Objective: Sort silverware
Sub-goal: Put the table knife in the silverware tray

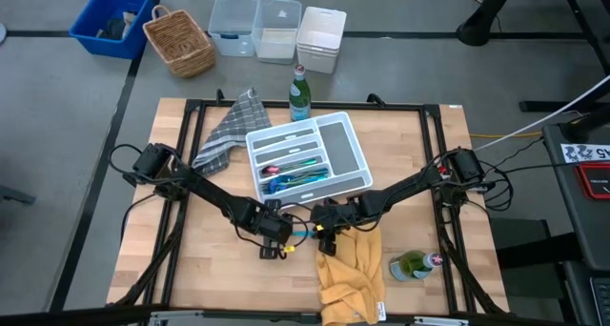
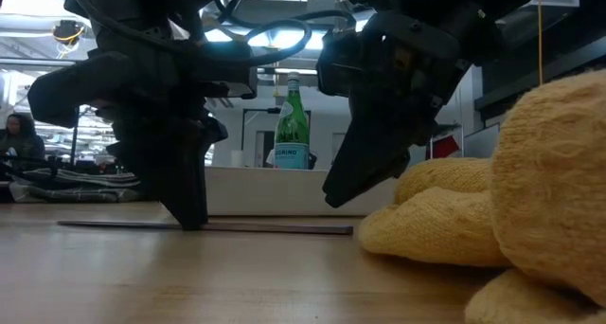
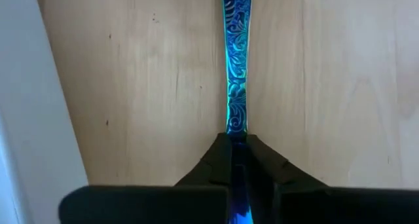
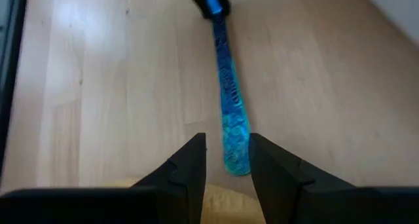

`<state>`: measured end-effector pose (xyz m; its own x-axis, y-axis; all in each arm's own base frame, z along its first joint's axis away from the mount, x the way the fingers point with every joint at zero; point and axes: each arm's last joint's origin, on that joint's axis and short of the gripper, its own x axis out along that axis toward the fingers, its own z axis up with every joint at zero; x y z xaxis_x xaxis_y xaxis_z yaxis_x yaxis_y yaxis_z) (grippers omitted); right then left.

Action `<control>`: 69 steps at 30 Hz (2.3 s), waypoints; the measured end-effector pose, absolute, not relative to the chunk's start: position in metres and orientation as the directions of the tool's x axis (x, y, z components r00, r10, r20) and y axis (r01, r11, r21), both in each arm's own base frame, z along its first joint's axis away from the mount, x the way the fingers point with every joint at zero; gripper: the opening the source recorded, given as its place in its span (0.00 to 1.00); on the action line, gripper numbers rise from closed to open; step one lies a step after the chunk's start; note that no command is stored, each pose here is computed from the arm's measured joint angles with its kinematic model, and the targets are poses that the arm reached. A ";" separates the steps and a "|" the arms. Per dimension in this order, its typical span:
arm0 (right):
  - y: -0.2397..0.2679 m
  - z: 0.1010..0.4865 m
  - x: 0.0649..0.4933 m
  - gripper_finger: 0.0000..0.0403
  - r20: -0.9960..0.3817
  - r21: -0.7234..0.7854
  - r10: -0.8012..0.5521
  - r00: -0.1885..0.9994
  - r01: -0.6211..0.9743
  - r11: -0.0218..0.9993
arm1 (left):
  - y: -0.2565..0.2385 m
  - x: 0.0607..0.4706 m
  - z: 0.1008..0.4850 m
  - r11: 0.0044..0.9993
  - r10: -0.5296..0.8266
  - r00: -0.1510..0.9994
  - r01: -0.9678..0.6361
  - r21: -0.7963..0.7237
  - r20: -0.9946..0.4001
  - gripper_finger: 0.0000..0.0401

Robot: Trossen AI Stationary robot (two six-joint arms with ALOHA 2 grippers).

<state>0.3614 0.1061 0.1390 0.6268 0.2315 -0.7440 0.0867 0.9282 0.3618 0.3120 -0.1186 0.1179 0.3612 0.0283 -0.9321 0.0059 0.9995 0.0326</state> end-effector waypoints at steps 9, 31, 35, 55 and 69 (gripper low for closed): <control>0.108 0.139 0.361 0.29 -0.743 0.396 0.285 0.606 0.055 0.917 | -0.116 0.315 0.122 1.000 0.012 0.387 -0.027 0.002 -0.922 0.06; 0.104 0.136 0.358 0.29 -0.781 0.260 0.188 0.595 0.037 0.965 | -0.100 0.324 0.124 0.984 -0.082 0.390 -0.117 -0.138 -0.917 0.00; 0.102 0.134 0.356 0.29 -0.799 0.203 0.148 0.582 0.030 0.979 | -0.099 0.326 0.124 0.981 -0.098 0.405 -0.113 -0.156 -0.909 0.01; 0.102 0.132 0.352 0.29 -0.823 0.112 0.151 0.548 -0.104 0.988 | -0.094 0.334 0.127 0.975 -0.111 0.465 -0.121 -0.187 -0.878 0.00; 0.101 0.132 0.352 0.29 -0.826 0.122 0.142 0.545 -0.074 0.990 | -0.083 0.335 0.134 0.972 -0.080 0.481 -0.157 -0.175 -0.873 0.01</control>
<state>0.3521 0.1015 0.1317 0.5452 0.1421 -0.8262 -0.0736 0.9898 0.1217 0.3347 -0.0829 0.1341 0.4814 -0.0795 -0.8729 -0.1565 0.9721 -0.1749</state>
